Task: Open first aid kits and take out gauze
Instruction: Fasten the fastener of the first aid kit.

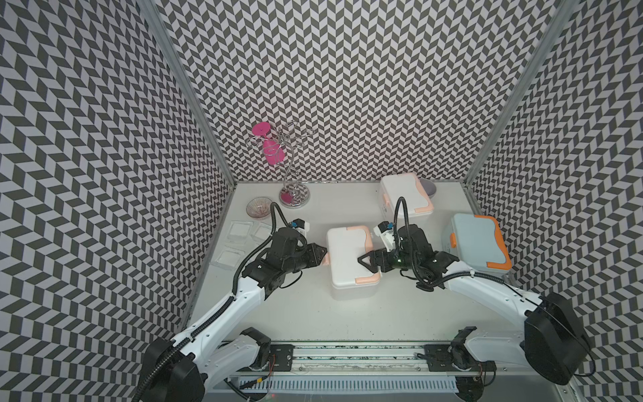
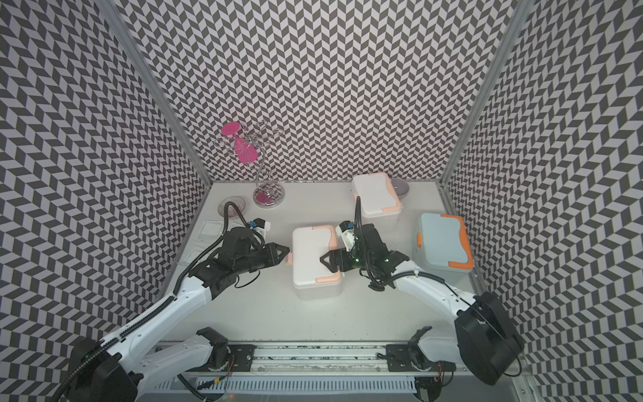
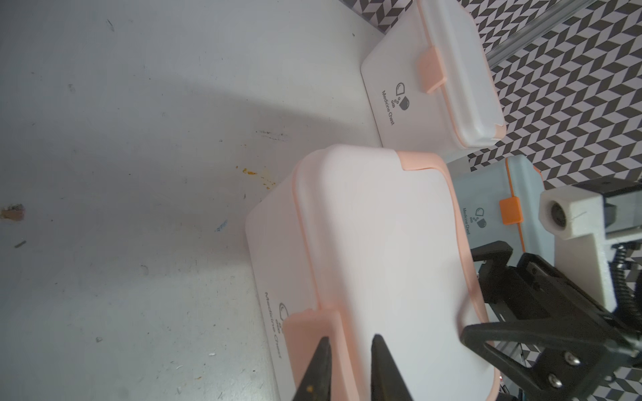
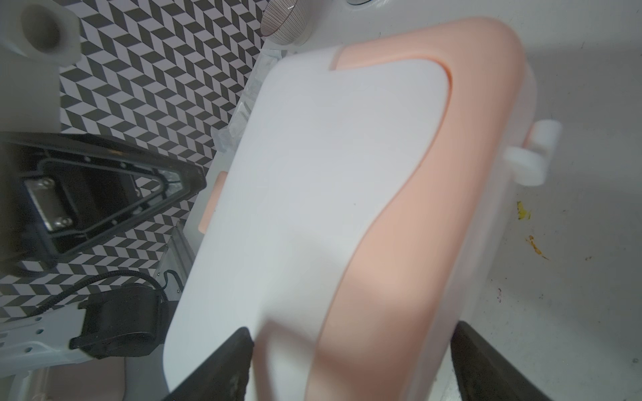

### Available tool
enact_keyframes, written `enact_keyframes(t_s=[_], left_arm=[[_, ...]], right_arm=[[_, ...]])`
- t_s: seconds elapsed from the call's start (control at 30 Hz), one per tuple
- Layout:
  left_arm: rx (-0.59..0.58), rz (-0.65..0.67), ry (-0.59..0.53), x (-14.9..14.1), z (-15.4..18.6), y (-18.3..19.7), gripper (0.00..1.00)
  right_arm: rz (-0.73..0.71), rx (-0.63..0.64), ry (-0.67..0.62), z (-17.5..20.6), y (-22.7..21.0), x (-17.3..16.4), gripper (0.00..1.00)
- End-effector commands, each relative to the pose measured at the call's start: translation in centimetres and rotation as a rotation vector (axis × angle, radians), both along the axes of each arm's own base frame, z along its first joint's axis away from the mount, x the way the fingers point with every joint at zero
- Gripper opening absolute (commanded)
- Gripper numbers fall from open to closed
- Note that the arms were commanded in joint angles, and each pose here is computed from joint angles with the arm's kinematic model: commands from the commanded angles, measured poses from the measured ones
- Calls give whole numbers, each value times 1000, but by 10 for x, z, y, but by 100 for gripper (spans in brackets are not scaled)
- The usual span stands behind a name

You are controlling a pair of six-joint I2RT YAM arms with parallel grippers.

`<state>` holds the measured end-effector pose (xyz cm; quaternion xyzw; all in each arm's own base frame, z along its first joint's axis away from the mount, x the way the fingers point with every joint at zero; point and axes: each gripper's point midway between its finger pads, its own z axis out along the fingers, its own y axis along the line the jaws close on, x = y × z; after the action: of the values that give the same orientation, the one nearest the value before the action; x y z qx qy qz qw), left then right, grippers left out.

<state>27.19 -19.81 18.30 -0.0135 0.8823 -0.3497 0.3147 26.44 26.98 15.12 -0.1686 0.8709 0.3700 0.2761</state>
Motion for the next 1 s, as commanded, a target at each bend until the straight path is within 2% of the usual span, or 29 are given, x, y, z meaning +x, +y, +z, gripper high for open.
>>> enact_keyframes(t_s=[0.0, 0.13, 0.27, 0.33, 0.97], left_arm=[[28, 13, -19, 3, 5, 3, 22], [9, -1, -14, 2, 3, -1, 22], [6, -13, 3, 2, -3, -3, 6], [7, -15, 9, 2, -7, -4, 3], [-1, -28, 53, 1, -29, -9, 0]], right_arm=[[4, -19, 1, -5, 3, 3, 86], [7, -19, 4, -7, 4, 3, 86], [9, -20, 6, -8, 5, 3, 86], [9, -19, 7, -8, 5, 3, 86], [18, -29, 17, -15, 8, 5, 86]])
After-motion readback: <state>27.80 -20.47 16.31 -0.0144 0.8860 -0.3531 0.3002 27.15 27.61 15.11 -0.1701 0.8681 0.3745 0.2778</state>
